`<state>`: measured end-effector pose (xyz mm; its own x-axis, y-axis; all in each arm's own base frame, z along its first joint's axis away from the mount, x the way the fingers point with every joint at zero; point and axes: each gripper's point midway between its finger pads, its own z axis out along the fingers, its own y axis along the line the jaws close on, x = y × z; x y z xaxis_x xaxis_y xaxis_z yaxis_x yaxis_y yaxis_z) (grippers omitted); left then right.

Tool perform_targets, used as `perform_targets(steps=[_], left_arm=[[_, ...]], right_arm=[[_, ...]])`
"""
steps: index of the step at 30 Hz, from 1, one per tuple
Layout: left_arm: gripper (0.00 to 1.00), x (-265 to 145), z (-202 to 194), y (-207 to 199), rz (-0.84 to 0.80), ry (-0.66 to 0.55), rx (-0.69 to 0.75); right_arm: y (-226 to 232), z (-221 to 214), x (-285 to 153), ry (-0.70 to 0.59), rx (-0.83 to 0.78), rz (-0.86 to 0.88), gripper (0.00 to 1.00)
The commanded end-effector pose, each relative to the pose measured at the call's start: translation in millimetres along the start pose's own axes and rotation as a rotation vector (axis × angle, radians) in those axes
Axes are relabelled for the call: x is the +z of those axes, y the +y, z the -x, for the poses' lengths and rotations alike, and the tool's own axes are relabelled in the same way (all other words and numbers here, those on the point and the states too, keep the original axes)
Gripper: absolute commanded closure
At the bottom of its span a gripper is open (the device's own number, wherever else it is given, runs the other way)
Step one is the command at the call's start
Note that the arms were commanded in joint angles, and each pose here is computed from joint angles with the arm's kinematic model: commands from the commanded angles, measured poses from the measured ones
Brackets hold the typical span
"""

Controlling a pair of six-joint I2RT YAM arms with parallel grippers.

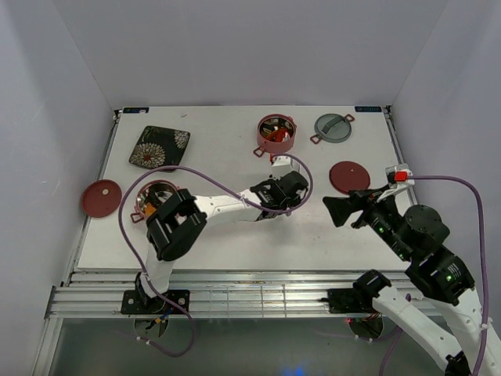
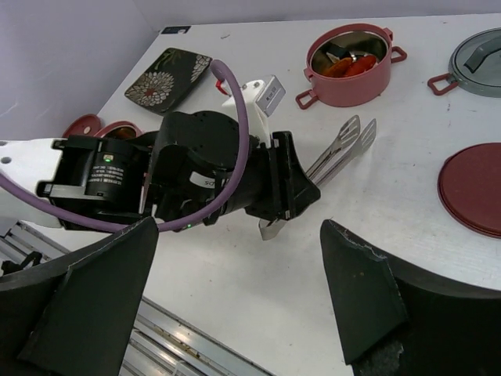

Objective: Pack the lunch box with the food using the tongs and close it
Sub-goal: Place the clamp at the center of the board.

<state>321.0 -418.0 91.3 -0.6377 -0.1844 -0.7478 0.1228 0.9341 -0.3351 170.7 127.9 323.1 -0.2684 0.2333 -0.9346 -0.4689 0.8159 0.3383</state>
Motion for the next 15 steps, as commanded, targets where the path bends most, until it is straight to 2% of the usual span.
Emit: perform_targets(steps=[1, 7, 15], left_arm=[[0.54, -4, 34, -31, -0.059, -0.093, -0.097], [0.51, 11, 24, -39, -0.059, -0.081, -0.103], [0.46, 28, 3, -41, -0.050, -0.044, -0.095]], right_arm=[[0, 21, -13, -0.070, -0.005, -0.008, 0.10], [-3, 28, -23, -0.112, -0.016, -0.020, 0.10], [-3, 25, -23, -0.105, -0.030, -0.015, 0.10]])
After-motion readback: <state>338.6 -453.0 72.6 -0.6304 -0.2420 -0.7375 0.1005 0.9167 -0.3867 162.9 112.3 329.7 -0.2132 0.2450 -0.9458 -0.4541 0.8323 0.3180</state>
